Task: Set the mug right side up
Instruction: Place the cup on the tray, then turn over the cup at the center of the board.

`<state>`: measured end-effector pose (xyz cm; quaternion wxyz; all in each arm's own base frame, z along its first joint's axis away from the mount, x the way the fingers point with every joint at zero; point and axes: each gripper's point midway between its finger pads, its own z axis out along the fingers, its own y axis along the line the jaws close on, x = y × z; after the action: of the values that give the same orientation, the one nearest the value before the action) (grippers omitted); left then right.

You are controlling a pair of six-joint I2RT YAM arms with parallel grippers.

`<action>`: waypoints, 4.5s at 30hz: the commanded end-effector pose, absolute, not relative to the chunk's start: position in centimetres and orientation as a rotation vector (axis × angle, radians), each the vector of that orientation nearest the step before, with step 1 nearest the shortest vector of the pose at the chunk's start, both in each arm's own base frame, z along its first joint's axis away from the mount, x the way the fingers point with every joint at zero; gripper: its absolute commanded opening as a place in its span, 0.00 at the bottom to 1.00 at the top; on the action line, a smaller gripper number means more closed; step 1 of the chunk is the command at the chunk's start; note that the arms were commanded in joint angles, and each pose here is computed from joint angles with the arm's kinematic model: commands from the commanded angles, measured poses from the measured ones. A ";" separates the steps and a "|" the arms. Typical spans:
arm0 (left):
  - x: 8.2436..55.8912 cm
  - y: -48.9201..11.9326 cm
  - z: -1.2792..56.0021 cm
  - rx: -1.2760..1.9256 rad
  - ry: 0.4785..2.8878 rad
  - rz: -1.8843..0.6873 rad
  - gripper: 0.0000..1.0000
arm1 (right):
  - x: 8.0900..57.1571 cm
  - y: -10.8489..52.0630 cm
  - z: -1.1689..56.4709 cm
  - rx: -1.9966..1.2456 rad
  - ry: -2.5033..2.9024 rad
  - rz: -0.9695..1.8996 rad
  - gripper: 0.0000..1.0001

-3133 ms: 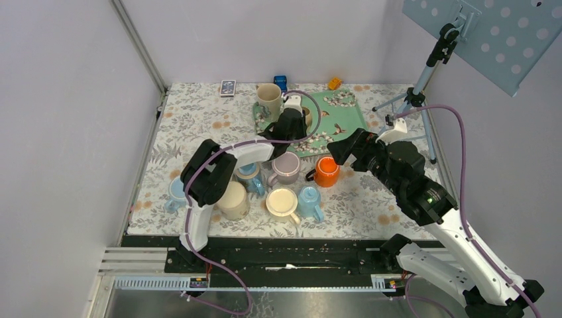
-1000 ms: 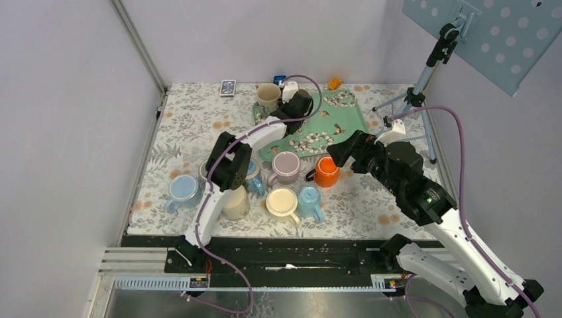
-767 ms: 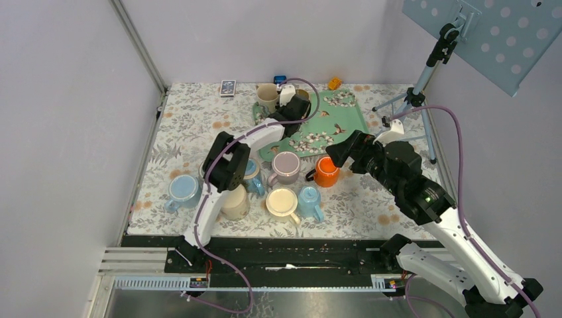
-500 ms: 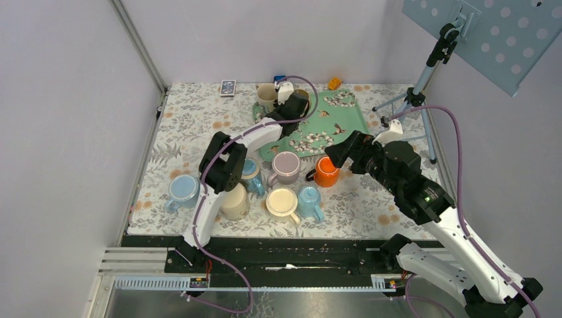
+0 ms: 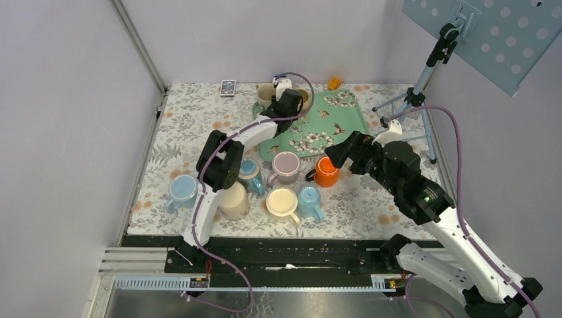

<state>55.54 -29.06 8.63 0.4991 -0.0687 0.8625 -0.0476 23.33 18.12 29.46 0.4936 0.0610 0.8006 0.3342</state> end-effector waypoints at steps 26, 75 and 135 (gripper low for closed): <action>56.2 -31.2 10.4 -0.035 2.053 -0.276 0.34 | 23.1 18.4 29.9 0.159 1.913 0.847 1.00; 54.6 -30.0 14.6 0.011 2.044 -0.136 0.55 | 23.2 19.1 29.6 0.147 1.922 0.876 1.00; 28.6 -39.3 12.9 1.117 2.286 -0.648 0.92 | 22.1 8.4 28.2 0.366 1.878 0.383 1.00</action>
<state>29.13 -38.09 12.17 0.2587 0.3569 0.8683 -0.2274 21.66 9.02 25.76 0.5292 0.1520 0.8182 0.1653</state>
